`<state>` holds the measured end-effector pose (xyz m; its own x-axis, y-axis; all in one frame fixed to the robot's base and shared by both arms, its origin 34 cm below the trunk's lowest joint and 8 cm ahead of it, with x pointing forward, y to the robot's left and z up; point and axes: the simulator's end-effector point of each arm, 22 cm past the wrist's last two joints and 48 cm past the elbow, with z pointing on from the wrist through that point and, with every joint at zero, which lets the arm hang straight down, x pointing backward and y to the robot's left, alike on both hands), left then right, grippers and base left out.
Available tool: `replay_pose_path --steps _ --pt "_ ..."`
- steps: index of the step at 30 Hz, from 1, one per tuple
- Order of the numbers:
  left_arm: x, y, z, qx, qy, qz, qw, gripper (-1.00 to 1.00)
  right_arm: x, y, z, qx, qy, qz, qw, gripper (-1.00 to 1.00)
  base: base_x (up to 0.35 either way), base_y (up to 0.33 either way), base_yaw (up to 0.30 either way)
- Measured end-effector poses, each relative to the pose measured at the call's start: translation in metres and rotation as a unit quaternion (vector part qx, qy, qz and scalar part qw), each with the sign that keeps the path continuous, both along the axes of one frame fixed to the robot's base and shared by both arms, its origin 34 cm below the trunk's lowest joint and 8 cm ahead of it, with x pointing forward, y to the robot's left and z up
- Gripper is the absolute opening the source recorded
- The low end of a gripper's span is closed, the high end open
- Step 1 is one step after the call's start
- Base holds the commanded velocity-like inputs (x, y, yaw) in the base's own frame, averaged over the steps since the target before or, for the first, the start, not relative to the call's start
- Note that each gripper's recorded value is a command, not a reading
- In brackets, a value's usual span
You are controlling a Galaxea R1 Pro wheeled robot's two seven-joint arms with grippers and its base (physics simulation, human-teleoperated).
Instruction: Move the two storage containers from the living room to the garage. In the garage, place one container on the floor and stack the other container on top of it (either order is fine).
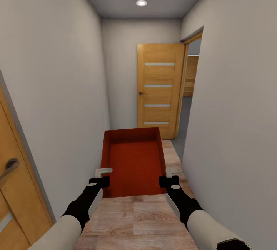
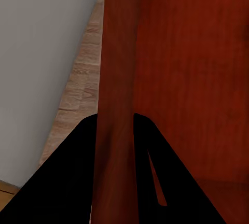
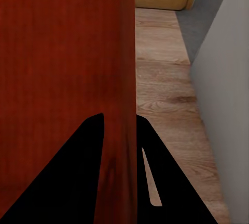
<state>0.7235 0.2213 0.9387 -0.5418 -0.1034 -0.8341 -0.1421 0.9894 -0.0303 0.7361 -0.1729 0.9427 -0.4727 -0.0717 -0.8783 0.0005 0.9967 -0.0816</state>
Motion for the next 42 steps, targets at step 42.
replay_pose_path --steps 42 --pt "0.0005 0.0 0.0009 0.001 -0.001 0.0 1.0 -1.0 0.0002 -0.0001 0.0003 0.001 -0.001 0.0 1.0 -1.0 0.323 0.0 -0.018"
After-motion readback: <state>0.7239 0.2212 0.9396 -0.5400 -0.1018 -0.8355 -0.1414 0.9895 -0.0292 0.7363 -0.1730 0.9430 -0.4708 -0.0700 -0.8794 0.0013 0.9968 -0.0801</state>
